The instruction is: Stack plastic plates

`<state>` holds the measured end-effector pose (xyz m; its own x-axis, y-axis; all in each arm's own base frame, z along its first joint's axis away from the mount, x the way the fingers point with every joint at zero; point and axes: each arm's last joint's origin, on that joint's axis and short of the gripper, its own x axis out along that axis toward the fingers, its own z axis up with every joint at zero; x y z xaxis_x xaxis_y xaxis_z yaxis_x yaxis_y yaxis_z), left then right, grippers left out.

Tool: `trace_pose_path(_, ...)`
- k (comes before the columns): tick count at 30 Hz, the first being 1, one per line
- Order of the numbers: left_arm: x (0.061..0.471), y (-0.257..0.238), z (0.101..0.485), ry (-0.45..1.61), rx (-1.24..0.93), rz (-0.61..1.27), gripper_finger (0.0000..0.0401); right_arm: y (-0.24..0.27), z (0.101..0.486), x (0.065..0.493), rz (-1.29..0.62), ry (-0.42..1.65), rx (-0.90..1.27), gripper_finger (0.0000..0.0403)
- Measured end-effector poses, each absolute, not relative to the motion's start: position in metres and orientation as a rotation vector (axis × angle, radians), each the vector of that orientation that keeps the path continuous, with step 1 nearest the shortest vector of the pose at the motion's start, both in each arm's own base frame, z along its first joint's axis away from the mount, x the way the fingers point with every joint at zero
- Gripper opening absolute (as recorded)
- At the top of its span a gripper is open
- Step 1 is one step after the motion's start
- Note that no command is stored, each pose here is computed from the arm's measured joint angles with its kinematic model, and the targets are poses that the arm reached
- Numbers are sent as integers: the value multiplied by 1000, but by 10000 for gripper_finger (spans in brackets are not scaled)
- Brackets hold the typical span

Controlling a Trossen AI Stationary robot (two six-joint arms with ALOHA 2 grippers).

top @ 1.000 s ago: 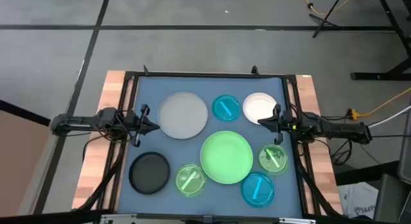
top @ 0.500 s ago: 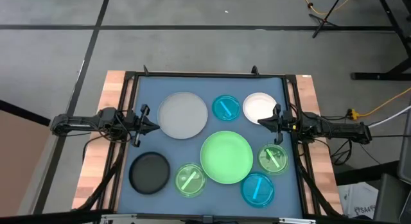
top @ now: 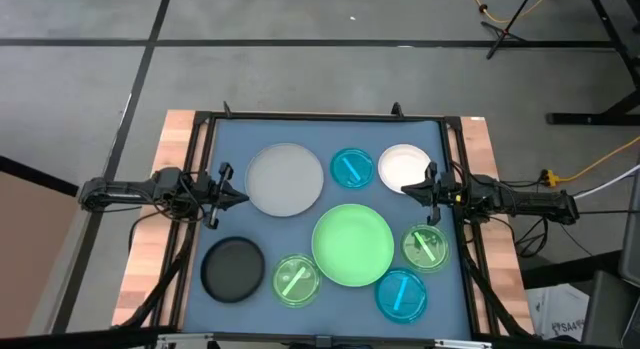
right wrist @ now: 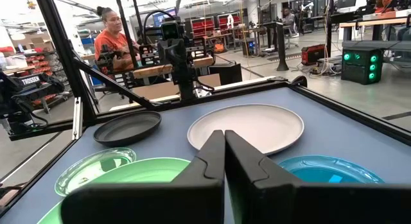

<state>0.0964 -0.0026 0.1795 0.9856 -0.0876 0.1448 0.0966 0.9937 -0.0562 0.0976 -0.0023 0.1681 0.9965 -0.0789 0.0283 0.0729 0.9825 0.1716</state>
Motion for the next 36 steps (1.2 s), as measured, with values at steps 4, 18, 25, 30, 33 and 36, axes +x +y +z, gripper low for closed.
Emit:
trace_pose_path(4, 96, -3, 180, -143, -63, -92, 0, -2, 168, 98, -76, -35, 171, 0)
trace_pose_path(18, 96, -3, 180, -143, -63, -92, 0, -2, 168, 98, -76, -35, 171, 0)
trace_pose_path(25, 96, -3, 180, -143, -63, -92, 0, -2, 168, 98, -76, -36, 171, 0)
trace_pose_path(30, 96, -3, 180, -144, -63, -93, 0, -2, 169, 98, -76, -42, 171, 0)
trace_pose_path(33, 96, -3, 180, -144, -62, -92, 0, -2, 169, 98, -76, -45, 171, 0)
trace_pose_path(36, 96, -2, 180, -145, -64, -64, 0, -2, 169, 98, -77, -46, 171, 0)
